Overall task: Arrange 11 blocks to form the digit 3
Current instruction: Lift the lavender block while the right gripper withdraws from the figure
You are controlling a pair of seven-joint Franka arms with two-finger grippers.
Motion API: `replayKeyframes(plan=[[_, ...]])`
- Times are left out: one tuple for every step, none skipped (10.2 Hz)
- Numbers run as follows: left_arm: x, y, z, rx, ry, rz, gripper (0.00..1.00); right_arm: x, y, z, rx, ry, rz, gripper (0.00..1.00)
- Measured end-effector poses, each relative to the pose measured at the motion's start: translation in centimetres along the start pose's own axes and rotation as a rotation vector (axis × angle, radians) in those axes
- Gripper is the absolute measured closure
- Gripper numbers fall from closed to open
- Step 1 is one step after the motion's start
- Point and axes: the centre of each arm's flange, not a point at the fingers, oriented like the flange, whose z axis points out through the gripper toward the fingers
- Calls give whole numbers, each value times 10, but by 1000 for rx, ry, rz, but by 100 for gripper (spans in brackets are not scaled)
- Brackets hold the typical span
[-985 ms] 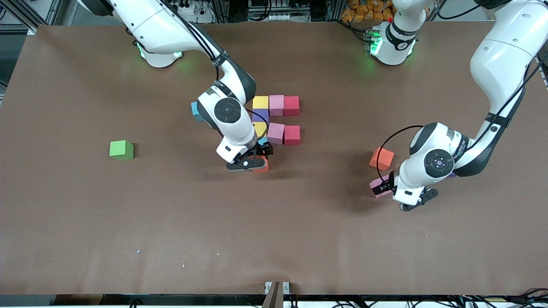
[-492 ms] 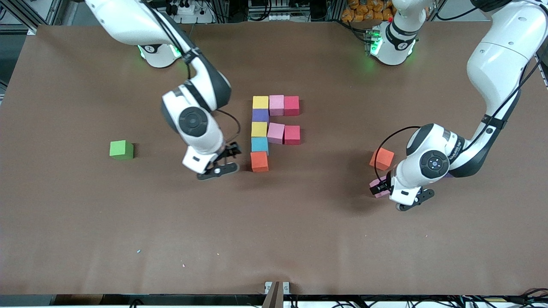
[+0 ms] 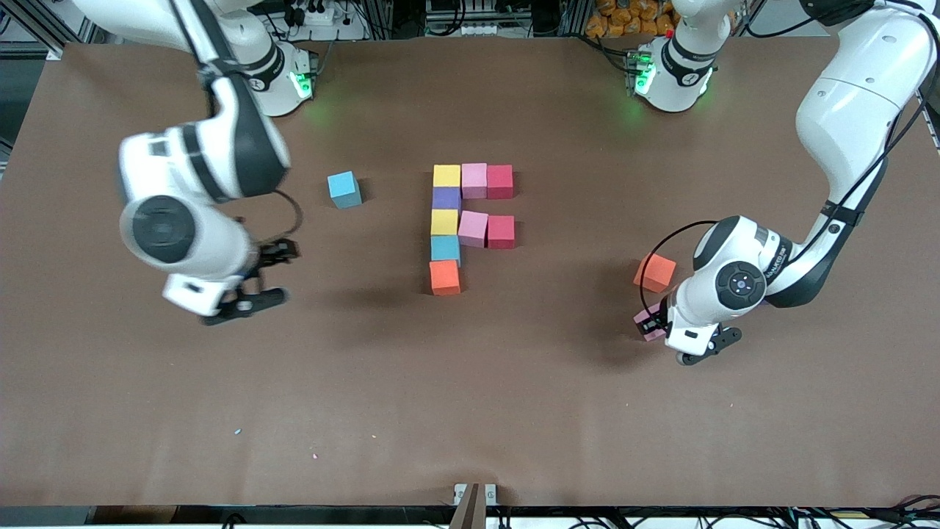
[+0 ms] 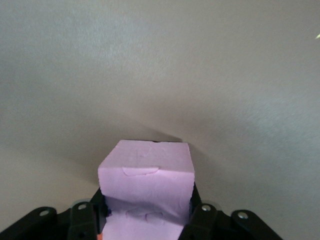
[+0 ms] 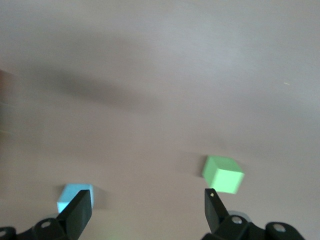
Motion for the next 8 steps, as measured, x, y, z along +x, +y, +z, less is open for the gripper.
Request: replayKeyframes(plan=[[4, 2, -6, -12, 5, -30, 39, -5, 27, -9, 2, 10, -3, 0], [6, 7, -13, -31, -5, -71, 39, -11, 52, -16, 16, 28, 3, 0], [4, 17, -21, -53, -22, -131, 39, -21, 78, -27, 36, 46, 25, 0], [-3, 32, -30, -65, -30, -203, 39, -36, 97, -39, 55, 50, 50, 0], [-18, 53, -36, -68, -32, -274, 39, -54, 109, -56, 67, 57, 65, 0], [-38, 76, -40, -69, -35, -357, 39, -76, 115, -78, 80, 72, 75, 0], [-57, 96, -42, -70, -42, -452, 39, -101, 123, -97, 103, 80, 88, 0], [-75, 114, -46, -73, -49, -566, 39, -126, 135, -113, 132, 89, 106, 0]])
